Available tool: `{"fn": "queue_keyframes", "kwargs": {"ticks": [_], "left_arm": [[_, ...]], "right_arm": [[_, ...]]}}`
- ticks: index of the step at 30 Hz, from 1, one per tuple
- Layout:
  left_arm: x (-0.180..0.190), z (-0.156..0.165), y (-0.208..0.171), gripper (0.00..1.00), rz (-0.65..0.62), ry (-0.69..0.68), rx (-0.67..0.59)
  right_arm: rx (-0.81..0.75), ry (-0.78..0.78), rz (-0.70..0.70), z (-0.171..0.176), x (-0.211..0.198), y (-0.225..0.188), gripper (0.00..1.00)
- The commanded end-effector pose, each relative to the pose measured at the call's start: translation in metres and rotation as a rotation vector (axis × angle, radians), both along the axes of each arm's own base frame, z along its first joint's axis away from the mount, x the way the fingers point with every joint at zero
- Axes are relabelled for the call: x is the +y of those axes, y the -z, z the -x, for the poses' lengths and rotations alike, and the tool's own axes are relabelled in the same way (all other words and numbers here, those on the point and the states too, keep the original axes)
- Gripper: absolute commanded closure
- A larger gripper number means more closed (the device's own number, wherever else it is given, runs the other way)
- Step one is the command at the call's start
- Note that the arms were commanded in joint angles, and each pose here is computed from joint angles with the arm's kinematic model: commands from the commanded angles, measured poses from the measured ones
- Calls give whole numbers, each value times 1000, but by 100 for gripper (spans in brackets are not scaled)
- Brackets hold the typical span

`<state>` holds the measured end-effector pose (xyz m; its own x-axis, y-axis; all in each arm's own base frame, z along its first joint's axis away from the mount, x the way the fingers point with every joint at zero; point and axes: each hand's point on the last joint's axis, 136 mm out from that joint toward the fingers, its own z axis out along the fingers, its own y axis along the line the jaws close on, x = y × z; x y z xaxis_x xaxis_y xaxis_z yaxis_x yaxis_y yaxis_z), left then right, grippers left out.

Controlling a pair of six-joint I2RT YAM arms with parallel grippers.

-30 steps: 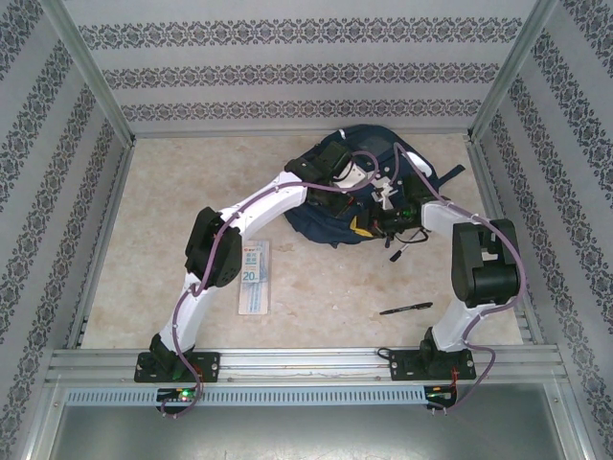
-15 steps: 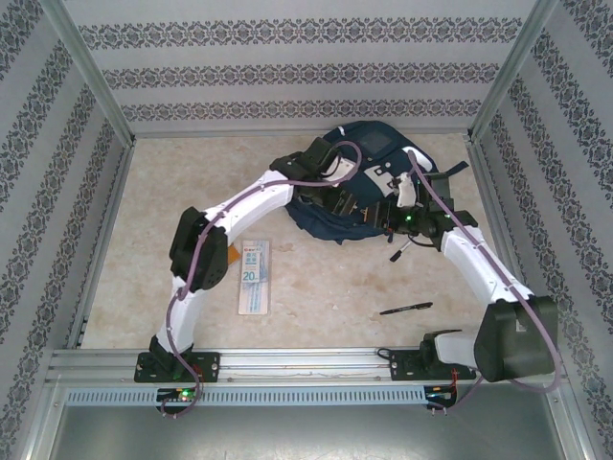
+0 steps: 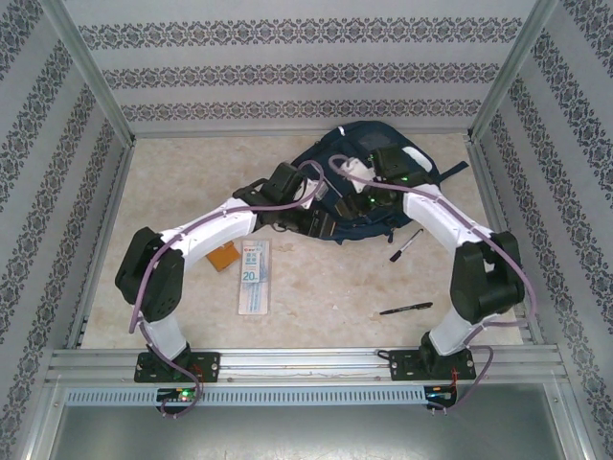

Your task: Pack books, pencil case, and school supplies into a backpack

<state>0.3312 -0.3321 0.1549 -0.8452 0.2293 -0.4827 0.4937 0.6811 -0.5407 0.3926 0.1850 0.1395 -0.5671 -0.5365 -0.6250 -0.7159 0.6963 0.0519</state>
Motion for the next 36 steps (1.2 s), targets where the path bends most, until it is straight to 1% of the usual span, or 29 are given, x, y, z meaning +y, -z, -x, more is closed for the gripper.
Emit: {"fn": "queue_keyframes", "kwargs": {"ticks": [1,4,7,11,14,15,17,18,19,20,22,25,28,31,36], "left_arm": [[-3,-2,-24,48,103,13,-73],[8,-3,-27,47,116,-18,-90],[22,-8,-29,48,149,-74,-68],[34,-7,-28,47,150,-101,-80],[36,-4,-28,46,160,-101,-93],[36,-4,-26,45,163,-102,-93],[36,-2,-27,45,173,-104,-94],[37,-3,-27,45,176,-110,-98],[38,-4,-27,44,173,-121,-101],[39,-5,-26,43,169,-130,-105],[41,-11,-24,40,153,-159,-115],[40,-25,-21,37,137,-201,-144],[31,-41,-17,36,145,-223,-158],[17,-54,-12,35,142,-243,-146],[-13,-61,-7,34,167,-261,-137]], "right_arm": [[-66,-165,189,-6,-10,13,42],[-68,-249,246,-8,-11,26,42],[-65,-344,311,-3,-14,41,42],[-83,-356,381,-16,-24,52,43],[-127,-345,405,-30,-24,57,46],[-148,-337,410,-35,-25,57,51],[-192,-332,419,-41,-23,53,75],[-222,-325,410,-44,-21,46,87],[-252,-318,383,-44,-17,38,95],[-275,-311,352,-45,-13,31,100],[-311,-273,254,-47,-5,9,100],[-320,-231,119,-48,4,-15,100],[-336,-204,48,-50,8,-30,100],[-335,-177,-14,-54,11,-43,100],[-295,-115,-132,-60,18,-57,100]]}}
